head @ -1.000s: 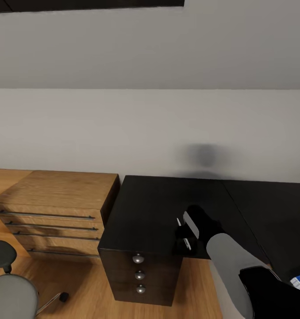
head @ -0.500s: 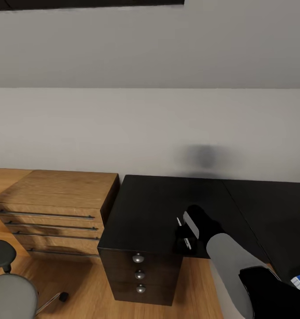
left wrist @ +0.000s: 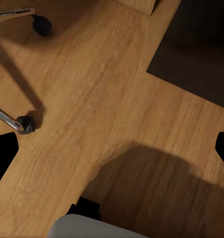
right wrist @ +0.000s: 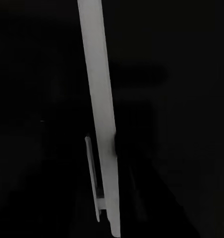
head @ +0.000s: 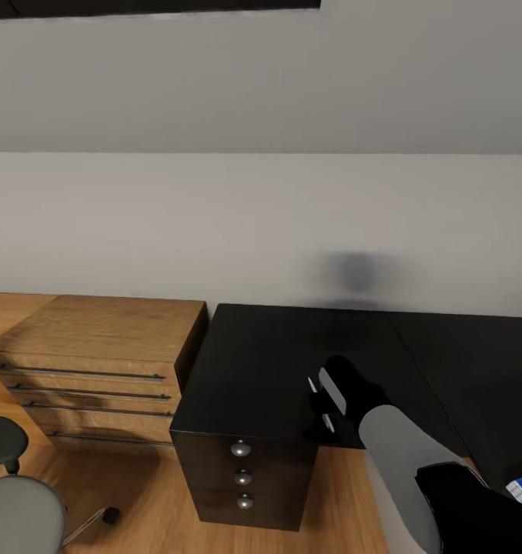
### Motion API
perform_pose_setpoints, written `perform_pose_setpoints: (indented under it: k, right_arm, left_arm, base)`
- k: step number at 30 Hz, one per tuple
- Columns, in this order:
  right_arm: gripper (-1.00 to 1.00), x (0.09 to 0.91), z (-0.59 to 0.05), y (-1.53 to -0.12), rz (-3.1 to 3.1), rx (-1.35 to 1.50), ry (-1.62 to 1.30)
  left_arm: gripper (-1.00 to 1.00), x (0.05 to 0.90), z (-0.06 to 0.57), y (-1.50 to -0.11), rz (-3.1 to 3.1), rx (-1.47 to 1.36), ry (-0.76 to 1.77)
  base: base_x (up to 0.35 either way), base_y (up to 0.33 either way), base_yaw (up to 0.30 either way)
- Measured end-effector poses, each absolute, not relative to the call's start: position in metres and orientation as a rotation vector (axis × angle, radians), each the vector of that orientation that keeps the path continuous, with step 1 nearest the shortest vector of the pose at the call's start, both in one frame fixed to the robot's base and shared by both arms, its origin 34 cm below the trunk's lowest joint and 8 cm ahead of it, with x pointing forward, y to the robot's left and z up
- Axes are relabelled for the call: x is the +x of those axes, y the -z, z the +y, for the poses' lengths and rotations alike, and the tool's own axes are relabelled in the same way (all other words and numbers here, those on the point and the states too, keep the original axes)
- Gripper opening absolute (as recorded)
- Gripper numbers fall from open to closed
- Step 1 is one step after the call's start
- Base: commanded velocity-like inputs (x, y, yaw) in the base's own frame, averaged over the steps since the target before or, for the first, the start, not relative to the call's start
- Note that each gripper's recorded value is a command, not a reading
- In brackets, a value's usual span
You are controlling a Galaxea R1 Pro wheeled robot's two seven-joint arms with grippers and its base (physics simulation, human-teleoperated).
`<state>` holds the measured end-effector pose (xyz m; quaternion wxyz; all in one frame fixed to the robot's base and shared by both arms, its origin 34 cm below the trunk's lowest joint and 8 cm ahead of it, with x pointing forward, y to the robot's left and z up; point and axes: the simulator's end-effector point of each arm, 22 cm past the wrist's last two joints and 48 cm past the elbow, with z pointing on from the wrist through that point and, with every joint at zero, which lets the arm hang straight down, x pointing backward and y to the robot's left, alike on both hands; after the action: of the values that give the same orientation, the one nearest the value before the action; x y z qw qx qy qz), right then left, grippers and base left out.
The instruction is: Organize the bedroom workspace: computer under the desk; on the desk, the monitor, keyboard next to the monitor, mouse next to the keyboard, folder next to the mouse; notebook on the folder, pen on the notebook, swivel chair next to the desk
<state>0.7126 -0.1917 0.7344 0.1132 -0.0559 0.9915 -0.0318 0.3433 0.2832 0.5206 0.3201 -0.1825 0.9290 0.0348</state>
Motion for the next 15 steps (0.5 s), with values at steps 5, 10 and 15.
perform_pose_setpoints:
  k: [5, 10, 15]
  right_arm:
    - [-1.00, 0.7124, -0.1912, -0.7344, 2.910, -0.163, 0.089]
    - [-1.00, 0.7124, -0.1910, -0.7344, 2.910, -0.163, 0.089]
    - [-1.00, 0.7124, -0.1911, -0.7343, 2.910, -0.160, 0.085]
  left_arm:
    - [1.00, 0.3432, 0.2831, -0.5206, 2.442, -0.480, -0.091]
    - [1.00, 0.3431, 0.2832, -0.5206, 2.442, -0.480, -0.092]
    - [1.00, 0.3433, 0.2831, -0.5206, 2.441, -0.479, -0.091]
  base:
    - [0.000, 0.000, 0.000]
    - [0.000, 0.000, 0.000]
    - [0.000, 0.000, 0.000]
